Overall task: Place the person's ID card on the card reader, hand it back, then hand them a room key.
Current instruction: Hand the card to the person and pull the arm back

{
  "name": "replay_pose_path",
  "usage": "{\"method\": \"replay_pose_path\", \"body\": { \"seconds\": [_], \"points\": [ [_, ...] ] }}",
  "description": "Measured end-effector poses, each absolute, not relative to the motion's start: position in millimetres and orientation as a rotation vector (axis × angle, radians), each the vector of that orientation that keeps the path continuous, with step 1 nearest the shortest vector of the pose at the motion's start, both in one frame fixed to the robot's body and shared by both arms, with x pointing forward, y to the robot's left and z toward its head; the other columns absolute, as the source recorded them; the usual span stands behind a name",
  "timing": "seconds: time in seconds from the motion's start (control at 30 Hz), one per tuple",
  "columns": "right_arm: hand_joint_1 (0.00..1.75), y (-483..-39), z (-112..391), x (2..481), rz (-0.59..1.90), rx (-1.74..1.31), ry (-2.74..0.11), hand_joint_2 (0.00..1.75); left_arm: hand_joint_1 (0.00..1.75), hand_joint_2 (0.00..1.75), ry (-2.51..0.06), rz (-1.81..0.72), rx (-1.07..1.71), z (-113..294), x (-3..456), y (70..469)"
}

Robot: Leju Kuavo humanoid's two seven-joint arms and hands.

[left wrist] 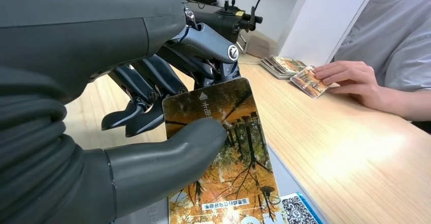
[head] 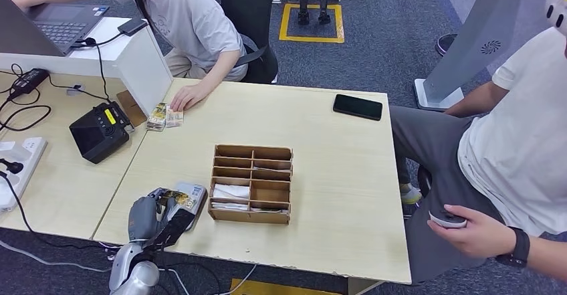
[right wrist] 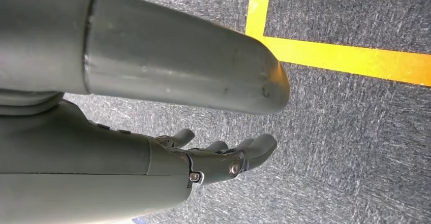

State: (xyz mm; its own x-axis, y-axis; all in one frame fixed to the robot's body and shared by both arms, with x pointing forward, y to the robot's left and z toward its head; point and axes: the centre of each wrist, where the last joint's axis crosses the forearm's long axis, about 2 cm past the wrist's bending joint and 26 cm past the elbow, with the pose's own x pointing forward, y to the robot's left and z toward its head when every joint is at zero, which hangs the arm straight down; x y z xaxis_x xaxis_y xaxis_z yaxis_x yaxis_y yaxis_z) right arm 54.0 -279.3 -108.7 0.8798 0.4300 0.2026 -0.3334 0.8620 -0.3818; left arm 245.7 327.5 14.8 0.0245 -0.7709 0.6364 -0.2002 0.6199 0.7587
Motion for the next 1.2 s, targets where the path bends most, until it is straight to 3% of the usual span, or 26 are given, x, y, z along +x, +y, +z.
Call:
{"method": "replay_pose_path", "body": {
  "seconds": [0.6, 0.73, 0.83, 0.97, 1.2],
  "points": [
    [0.00, -279, -109, 54, 0.410, -0.347, -0.287, 0.00, 1.75, 1.75, -1.537, -0.388, 0.655, 12, 248, 327],
    [0.00, -280, -109, 53, 0.417, -0.349, -0.286, 0.00, 1.75, 1.75, -1.632, -0.044, 0.202, 19, 248, 324],
    [0.00, -280, -109, 53, 0.421, -0.350, -0.284, 0.00, 1.75, 1.75, -1.695, 0.203, 0.013, 38, 253, 328],
    [0.00, -280, -109, 53, 0.433, -0.343, -0.278, 0.00, 1.75, 1.75, -1.788, 0.411, 0.000, 70, 272, 350],
    [0.00, -278, -108, 56, 0.449, -0.338, -0.286, 0.00, 1.75, 1.75, -1.916, 0.546, 0.100, 117, 310, 388]
  ]
}}
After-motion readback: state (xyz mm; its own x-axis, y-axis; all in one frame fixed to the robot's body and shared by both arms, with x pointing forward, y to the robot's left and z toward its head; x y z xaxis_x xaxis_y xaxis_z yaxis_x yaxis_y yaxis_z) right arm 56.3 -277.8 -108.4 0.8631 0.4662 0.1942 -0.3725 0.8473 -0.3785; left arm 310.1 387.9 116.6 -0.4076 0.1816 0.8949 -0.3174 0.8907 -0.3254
